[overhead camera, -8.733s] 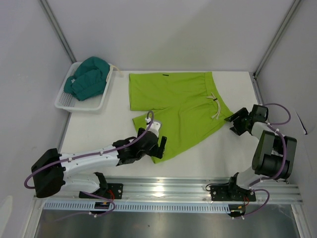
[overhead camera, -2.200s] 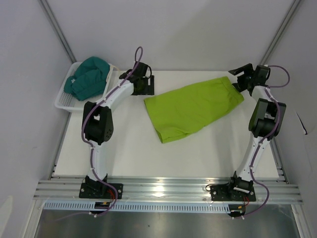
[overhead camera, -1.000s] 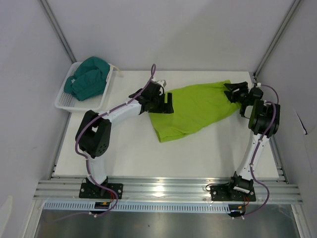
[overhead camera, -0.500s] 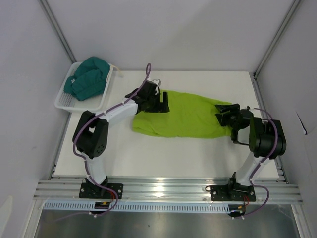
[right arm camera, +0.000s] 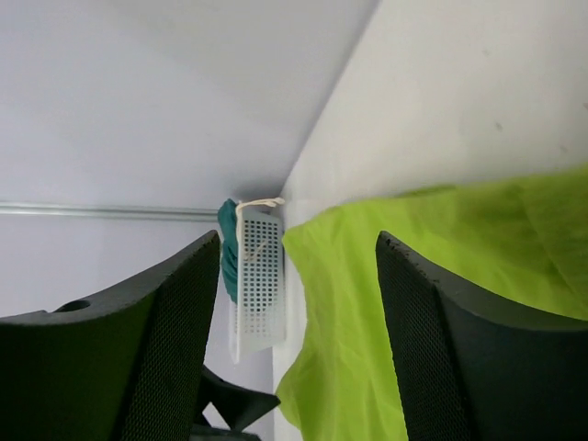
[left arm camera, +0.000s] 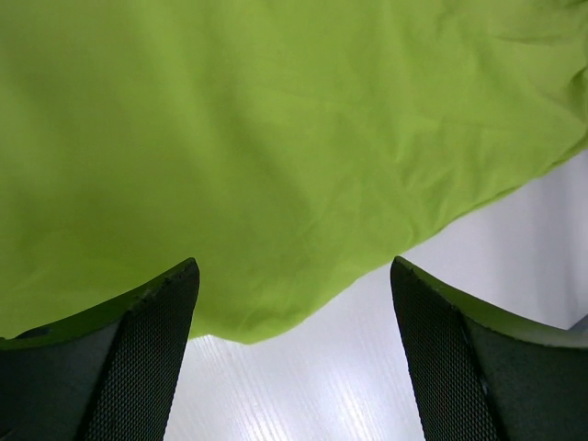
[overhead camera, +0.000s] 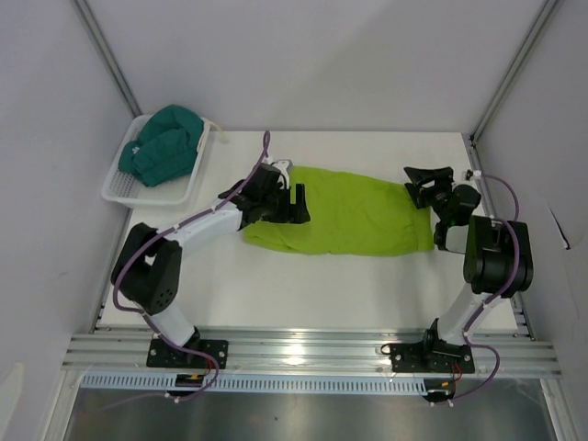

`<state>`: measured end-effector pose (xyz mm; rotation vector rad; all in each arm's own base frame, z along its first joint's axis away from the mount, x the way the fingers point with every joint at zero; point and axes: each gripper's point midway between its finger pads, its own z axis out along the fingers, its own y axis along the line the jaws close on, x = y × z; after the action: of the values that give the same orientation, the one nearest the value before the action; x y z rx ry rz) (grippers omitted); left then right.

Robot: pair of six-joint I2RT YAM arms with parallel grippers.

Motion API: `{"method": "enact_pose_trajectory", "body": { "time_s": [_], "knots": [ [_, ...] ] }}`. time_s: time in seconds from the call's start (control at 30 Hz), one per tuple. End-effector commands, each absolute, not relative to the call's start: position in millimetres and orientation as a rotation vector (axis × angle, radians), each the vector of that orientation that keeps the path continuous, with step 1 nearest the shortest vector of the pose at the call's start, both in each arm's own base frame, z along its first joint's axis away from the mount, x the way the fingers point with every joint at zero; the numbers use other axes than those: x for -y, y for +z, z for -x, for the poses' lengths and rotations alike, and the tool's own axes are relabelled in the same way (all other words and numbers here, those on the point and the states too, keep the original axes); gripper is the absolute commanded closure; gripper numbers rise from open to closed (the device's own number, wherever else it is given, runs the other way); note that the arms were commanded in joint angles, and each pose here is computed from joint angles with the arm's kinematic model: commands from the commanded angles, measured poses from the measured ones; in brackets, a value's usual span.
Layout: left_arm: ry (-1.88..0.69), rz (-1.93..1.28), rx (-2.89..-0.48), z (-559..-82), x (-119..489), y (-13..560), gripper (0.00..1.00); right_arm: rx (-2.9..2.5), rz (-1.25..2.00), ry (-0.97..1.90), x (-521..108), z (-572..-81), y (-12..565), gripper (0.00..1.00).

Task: Fold and stack the shorts
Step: Fold the shorts

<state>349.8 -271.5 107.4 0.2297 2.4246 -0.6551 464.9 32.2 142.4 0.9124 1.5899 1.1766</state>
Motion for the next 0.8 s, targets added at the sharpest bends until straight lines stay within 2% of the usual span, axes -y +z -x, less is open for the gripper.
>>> {"method": "enact_pose_trajectory", "body": {
  "time_s": [0.0, 0.17, 0.5, 0.67, 0.77],
  "knots": [
    [-0.739, -0.27, -2.275, -349, 278, 151, 0.13, -1.499, -0.808, 1.218, -28, -483, 172, 0.3],
    [-0.761, -0.29, -2.267, -329, 278, 154, 0.13, -1.449, -0.871, 1.263, -11, -506, 145, 0.3],
    [-0.784, -0.333, -2.278, -307, 284, 141, 0.13, -1.491, -1.023, 1.188, 15, -513, 69, 0.28],
    [-0.779, -0.351, -2.274, -304, 288, 142, 0.13, -1.512, -0.986, 1.213, 12, -516, 84, 0.26],
    [-0.78, -0.36, -2.27, -303, 291, 144, 0.13, -1.524, -0.923, 1.198, 12, -514, 113, 0.23]
  ]
}}
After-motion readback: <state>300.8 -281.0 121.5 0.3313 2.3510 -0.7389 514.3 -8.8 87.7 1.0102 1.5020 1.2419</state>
